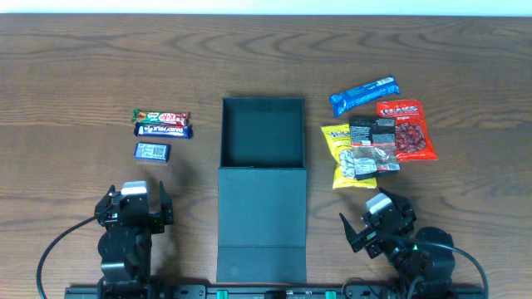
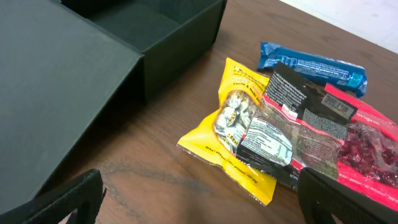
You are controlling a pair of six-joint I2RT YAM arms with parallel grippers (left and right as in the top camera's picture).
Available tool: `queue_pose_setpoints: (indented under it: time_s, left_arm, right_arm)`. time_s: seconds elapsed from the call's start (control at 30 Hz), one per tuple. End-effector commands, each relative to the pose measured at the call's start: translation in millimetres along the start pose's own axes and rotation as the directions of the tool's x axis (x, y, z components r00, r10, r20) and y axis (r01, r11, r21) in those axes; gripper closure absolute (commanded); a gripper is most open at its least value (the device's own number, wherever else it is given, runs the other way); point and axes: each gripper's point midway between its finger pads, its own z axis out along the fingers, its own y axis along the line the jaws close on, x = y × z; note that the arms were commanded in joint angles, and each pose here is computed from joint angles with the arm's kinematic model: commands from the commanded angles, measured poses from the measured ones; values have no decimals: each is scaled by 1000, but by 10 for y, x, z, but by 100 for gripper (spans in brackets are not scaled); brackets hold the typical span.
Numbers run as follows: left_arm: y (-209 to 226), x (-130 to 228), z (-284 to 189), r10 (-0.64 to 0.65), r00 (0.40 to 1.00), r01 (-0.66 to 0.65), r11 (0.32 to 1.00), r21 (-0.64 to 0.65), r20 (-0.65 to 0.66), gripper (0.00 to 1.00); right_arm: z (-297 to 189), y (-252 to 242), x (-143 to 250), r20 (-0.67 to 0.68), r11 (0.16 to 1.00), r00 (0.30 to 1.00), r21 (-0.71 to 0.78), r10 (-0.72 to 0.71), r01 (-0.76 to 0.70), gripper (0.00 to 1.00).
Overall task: Pack container
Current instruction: 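Move the right gripper toward the back right corner of the black box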
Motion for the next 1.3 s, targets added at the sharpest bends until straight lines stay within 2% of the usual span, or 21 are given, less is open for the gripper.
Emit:
queue_pose_setpoints:
  time_s: [0.0, 0.4, 0.5, 0.57, 0.67, 0.73, 0.8, 0.83, 0.93, 0.97, 1.03, 1.07, 1.1, 1.13, 1.2, 1.27]
  left_arm:
    - [30, 97, 29, 6, 1000, -7, 1000, -21, -23, 5]
    - [31, 97, 29, 6, 1000, -7, 1000, -21, -23, 5]
    - [31, 97, 29, 6, 1000, -7, 1000, -21, -23, 5]
    - [30, 97, 29, 6, 1000, -7, 1000, -21, -23, 5]
    - [31, 97, 29, 6, 1000, -7, 1000, -21, -23, 5]
    - [31, 97, 29, 6, 1000, -7, 1000, -21, -23, 5]
    - [31, 97, 29, 6, 1000, -7, 1000, -21, -23, 5]
    - [31, 97, 29, 6, 1000, -7, 1000, -21, -23, 5]
    - [30, 97, 29, 6, 1000, -7, 1000, -21, -23, 5]
    - [31, 97, 29, 6, 1000, -7, 1000, -21, -23, 5]
    - [31, 97, 29, 6, 1000, -7, 1000, -21, -23, 5]
    - [30, 97, 29, 6, 1000, -7, 1000, -21, -23, 5]
    - [30, 97, 29, 6, 1000, -7, 1000, -21, -23, 5]
    - [31, 97, 29, 6, 1000, -7, 1000, -21, -23, 5]
    - [31, 97, 29, 6, 1000, -7, 1000, -21, -23, 5]
    - [31, 97, 29, 6, 1000, -7, 1000, -21, -23, 5]
  right_arm:
    - [6, 2, 6, 3, 1000, 1000, 2, 6, -6, 1]
    - [6, 2, 6, 3, 1000, 1000, 2, 6, -6, 1]
    - [5, -49, -2, 2, 998, 998, 31, -58, 58, 1]
    - [3, 5, -105, 50, 998, 997, -3, -63, 63, 1]
    - [-84, 349, -454, 232, 973, 970, -198, -71, 118, 1]
    - [-281, 692, -702, 364, 903, 931, -394, -20, 173, 1]
    - [-556, 1020, -811, 420, 777, 905, -589, 63, 219, 1]
    - [-729, 1165, -848, 463, 696, 883, -658, 74, 287, 1]
    - [-1038, 1363, -860, 532, 544, 842, -734, 89, 407, 1]
    - [-1216, 1447, -841, 550, 450, 828, -770, 107, 453, 1]
    - [-1254, 1456, -865, 420, 416, 890, -851, 178, 319, 1]
    - [-1261, 1457, -871, 260, 377, 933, -913, 250, 154, 1]
    - [-1260, 1456, -871, 135, 340, 945, -940, 298, 27, 1]
    - [-1259, 1457, -870, -11, 290, 938, -950, 347, -119, 1]
    - [-1257, 1455, -871, -176, 226, 902, -933, 393, -281, 1]
    - [-1120, 1381, -919, -198, 272, 868, -897, 455, -348, 1]
